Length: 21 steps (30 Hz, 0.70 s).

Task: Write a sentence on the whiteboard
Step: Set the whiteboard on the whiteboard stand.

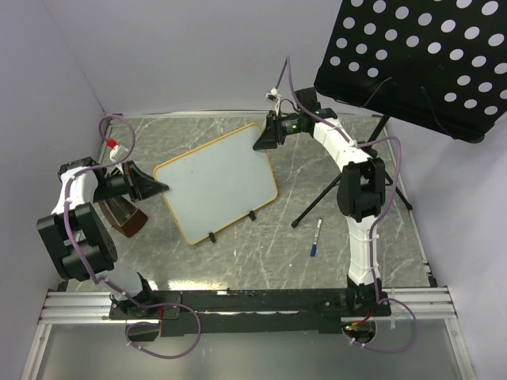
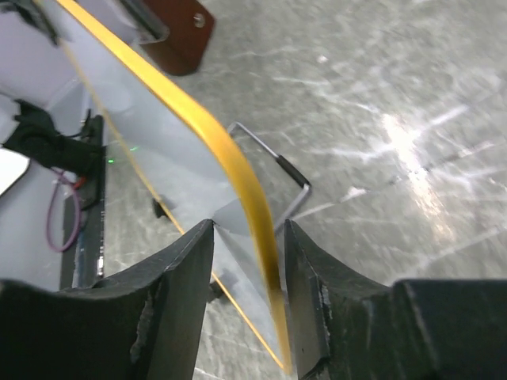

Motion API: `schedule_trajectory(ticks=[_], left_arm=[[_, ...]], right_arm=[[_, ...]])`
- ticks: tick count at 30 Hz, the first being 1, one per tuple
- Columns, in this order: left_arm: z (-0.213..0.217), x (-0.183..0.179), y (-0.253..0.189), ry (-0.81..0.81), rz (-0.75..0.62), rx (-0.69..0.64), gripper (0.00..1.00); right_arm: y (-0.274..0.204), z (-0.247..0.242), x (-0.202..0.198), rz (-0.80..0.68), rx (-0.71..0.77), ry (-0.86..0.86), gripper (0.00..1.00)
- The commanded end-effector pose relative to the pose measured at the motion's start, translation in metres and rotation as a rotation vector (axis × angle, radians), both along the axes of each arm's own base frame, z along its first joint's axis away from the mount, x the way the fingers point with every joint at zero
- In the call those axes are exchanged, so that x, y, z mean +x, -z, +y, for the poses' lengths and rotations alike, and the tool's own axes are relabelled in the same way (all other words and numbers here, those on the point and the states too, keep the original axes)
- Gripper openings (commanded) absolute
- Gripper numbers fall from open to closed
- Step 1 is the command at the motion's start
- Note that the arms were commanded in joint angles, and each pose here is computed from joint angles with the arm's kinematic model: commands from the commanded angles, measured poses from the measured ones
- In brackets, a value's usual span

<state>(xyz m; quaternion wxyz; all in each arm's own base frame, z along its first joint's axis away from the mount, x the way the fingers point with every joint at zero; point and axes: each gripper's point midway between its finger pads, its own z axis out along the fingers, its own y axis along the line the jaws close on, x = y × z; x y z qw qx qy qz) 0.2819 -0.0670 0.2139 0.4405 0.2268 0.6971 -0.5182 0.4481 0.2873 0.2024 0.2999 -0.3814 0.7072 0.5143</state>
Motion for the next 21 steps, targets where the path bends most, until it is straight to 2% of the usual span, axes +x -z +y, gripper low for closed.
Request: schedule_trajectory(ticks=[1, 16, 17, 18, 21], left_arm=[[-0.004, 0.005, -0.048, -0.035, -0.110, -0.167, 0.07], [-0.005, 0.003, -0.038, -0.039, -0.084, -0.175, 0.15], [-0.005, 0.004, -0.037, -0.040, -0.081, -0.176, 0.24], [-0.005, 0.003, -0.036, -0.040, -0.077, -0.179, 0.28], [-0.005, 0.004, -0.036, -0.041, -0.077, -0.179, 0.31]], right_arm=[[0.006, -0.011, 0.013, -0.029, -0.038, 0.066, 0.50], [0.004, -0.010, 0.010, -0.026, -0.022, 0.055, 0.55], [0.005, -0.010, 0.010, -0.021, -0.022, 0.054, 0.54], [0.006, -0.009, 0.010, -0.021, -0.021, 0.053, 0.55], [0.007, -0.010, 0.010, -0.017, -0.018, 0.050, 0.55]])
